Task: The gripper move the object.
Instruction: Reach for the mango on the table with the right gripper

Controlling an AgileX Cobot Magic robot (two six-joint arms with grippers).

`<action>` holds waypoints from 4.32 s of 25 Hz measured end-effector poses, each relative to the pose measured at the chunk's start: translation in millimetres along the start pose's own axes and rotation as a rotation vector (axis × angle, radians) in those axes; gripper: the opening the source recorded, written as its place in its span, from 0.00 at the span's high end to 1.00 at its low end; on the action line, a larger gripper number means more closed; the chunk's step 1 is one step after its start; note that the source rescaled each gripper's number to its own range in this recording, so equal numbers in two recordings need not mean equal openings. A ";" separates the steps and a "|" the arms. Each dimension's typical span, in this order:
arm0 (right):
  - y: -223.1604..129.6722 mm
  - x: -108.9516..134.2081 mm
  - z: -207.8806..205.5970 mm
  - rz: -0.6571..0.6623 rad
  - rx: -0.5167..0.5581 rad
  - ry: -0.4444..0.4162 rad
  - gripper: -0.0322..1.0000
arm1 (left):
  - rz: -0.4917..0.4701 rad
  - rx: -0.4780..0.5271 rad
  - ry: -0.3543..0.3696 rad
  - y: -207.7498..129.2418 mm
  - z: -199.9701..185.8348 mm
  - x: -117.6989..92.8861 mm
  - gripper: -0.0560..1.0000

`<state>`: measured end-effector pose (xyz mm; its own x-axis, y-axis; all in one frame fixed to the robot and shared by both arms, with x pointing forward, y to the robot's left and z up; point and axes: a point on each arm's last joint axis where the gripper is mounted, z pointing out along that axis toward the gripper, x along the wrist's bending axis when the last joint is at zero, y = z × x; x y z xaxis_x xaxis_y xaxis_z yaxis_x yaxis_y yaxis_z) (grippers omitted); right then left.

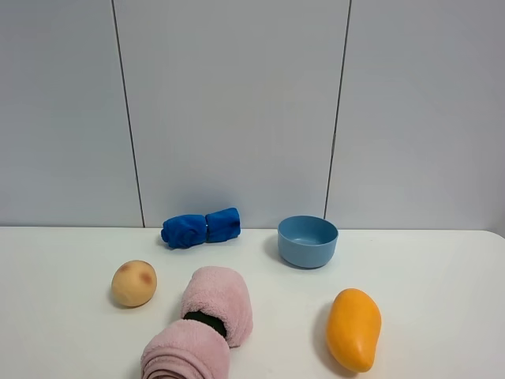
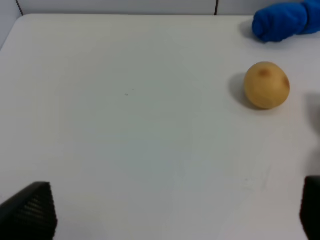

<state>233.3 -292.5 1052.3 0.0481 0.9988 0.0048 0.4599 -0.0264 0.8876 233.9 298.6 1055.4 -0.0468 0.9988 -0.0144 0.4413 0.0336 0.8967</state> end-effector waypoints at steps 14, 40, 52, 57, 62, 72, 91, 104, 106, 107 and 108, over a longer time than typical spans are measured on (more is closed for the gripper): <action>0.3 2.4 -0.1 0.015 -0.003 0.027 0.00 | 0.000 0.000 0.000 0.0 0.0 0.0 0.00; 158.1 -0.1 67.2 0.044 0.408 0.097 0.00 | 0.000 0.000 0.001 0.0 0.0 0.1 0.00; 181.7 -0.4 153.7 0.037 0.603 0.175 0.00 | 0.000 0.000 0.001 0.0 0.0 0.1 0.00; 180.3 0.2 160.2 -0.025 0.615 0.208 0.00 | 0.000 0.000 0.001 0.0 0.0 0.1 0.00; 182.2 8.9 159.4 -0.042 0.591 0.302 0.00 | 0.000 0.000 0.001 0.0 0.0 0.1 0.00; 163.2 68.3 203.7 -0.161 0.715 0.386 0.00 | 0.000 0.000 0.001 0.0 0.0 0.1 0.00; 106.7 148.5 257.9 0.130 0.917 0.079 0.05 | 0.000 0.000 0.001 0.0 0.0 0.1 0.00; 73.2 156.8 296.1 0.160 0.973 0.002 0.05 | 0.000 0.000 0.001 0.0 0.0 0.1 0.00; 68.4 158.5 302.2 0.159 0.975 0.001 0.05 | 0.000 0.000 0.001 0.0 0.0 0.1 0.00; 64.7 159.7 305.8 0.157 0.980 -0.001 0.05 | 0.000 0.000 0.001 0.0 0.0 0.1 0.00; 60.8 160.5 309.7 0.155 0.986 -0.005 0.05 | 0.000 0.000 0.001 0.0 0.0 0.1 0.00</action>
<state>543.5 -146.3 964.3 0.1728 0.9813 0.0842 0.9786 -0.1808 0.0980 233.9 298.7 1055.4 -0.0474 0.9988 -0.0136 0.4413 0.0331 0.8967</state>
